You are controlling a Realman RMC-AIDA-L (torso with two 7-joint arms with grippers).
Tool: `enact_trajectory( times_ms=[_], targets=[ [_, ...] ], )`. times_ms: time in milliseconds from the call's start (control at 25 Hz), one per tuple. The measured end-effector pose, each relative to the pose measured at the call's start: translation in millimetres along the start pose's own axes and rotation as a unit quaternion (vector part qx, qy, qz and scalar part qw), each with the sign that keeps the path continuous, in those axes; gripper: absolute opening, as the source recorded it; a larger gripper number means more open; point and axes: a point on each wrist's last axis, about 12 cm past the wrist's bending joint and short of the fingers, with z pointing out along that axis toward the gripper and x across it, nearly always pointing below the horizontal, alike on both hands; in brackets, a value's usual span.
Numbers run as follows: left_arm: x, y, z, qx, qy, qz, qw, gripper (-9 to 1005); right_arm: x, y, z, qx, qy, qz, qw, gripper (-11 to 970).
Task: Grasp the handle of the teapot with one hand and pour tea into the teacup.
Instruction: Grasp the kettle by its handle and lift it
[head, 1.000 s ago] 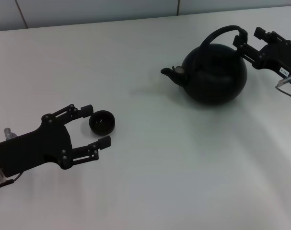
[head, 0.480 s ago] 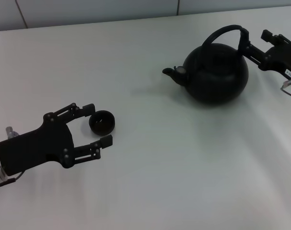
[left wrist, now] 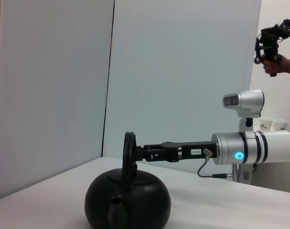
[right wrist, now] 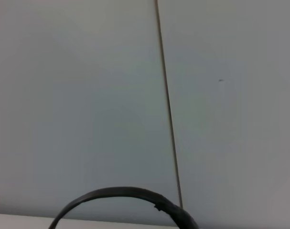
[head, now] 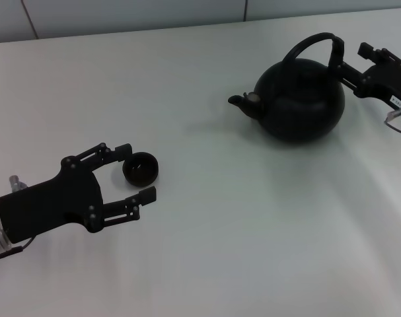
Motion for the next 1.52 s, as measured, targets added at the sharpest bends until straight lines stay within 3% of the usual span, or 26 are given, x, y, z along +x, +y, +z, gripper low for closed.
enact_trajectory(
  times_ms=[600, 1320, 1520],
  targets=[
    [2, -1.4, -2, -0.002, 0.001, -0.002, 1.000, 863, -2, 0.5, 6, 0.001, 0.001, -0.002, 1.000, 694],
    [2, -0.3, -1, -0.006, 0.003, -0.002, 1.000, 864, -6, 2.4, 13, -0.005, 0.001, -0.008, 1.000, 345],
    [2, 0.1, 0, -0.006, 0.003, -0.001, 1.000, 864, -7, 2.4, 14, -0.006, 0.000, -0.011, 1.000, 125]
  ],
)
